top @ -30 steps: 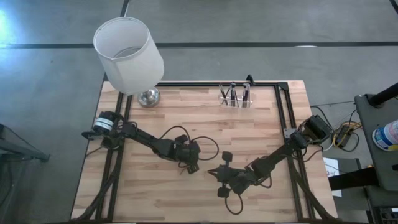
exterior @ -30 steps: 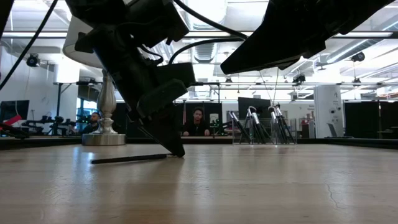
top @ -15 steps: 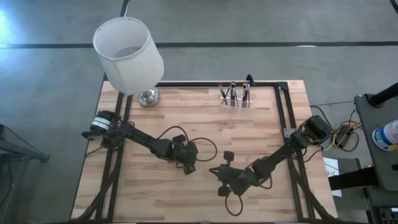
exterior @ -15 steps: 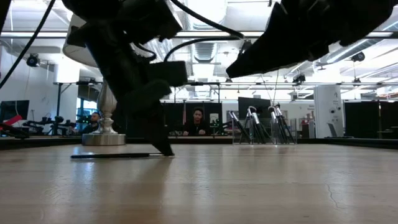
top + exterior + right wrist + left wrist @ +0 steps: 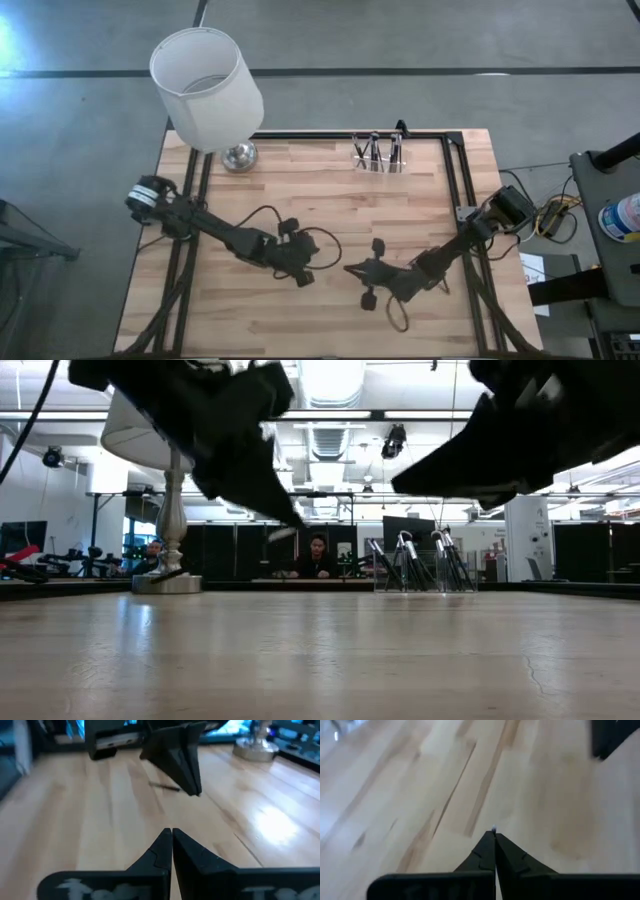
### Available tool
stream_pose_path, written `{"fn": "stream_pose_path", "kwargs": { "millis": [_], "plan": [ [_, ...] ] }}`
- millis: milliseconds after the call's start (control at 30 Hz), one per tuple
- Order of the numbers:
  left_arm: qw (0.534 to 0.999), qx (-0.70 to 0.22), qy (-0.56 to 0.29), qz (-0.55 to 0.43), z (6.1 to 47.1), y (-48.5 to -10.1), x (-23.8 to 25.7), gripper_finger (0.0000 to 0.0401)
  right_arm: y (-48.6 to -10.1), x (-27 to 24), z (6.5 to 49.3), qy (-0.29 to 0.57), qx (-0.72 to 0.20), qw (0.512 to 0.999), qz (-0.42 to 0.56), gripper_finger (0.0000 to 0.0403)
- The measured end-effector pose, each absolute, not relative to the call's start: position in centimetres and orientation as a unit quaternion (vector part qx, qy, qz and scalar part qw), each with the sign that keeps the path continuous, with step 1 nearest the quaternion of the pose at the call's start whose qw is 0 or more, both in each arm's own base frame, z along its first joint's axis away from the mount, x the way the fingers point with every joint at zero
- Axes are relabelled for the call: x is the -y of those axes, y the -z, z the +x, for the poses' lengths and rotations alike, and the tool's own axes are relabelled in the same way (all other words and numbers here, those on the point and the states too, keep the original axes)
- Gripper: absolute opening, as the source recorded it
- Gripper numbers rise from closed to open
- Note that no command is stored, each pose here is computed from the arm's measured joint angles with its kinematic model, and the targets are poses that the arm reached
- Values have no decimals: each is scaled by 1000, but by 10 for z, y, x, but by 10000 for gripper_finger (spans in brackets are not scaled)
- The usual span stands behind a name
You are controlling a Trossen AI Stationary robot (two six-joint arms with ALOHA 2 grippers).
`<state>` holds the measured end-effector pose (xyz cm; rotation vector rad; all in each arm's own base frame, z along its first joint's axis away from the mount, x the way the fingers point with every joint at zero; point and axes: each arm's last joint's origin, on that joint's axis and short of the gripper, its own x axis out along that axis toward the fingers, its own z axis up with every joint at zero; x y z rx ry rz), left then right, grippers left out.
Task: Put items in baskets/containers
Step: Put the eyeshadow brush into the transparent organizer
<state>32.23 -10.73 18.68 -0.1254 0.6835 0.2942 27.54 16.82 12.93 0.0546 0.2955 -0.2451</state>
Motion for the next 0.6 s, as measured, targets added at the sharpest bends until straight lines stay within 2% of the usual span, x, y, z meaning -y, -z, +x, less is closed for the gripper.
{"fn": "stream_pose_path", "kwargs": {
  "millis": [267,433,600],
  "plan": [
    [979,-147,-96,-101,308,-186,112,0,-123,-148,267,89,-69,990,87,22],
    [988,7,-37,-149,286,-185,106,0,-117,-140,282,96,-48,989,97,66],
    [986,63,-10,-156,271,-184,101,0,-131,-136,304,81,-12,993,86,119]
  ]
}}
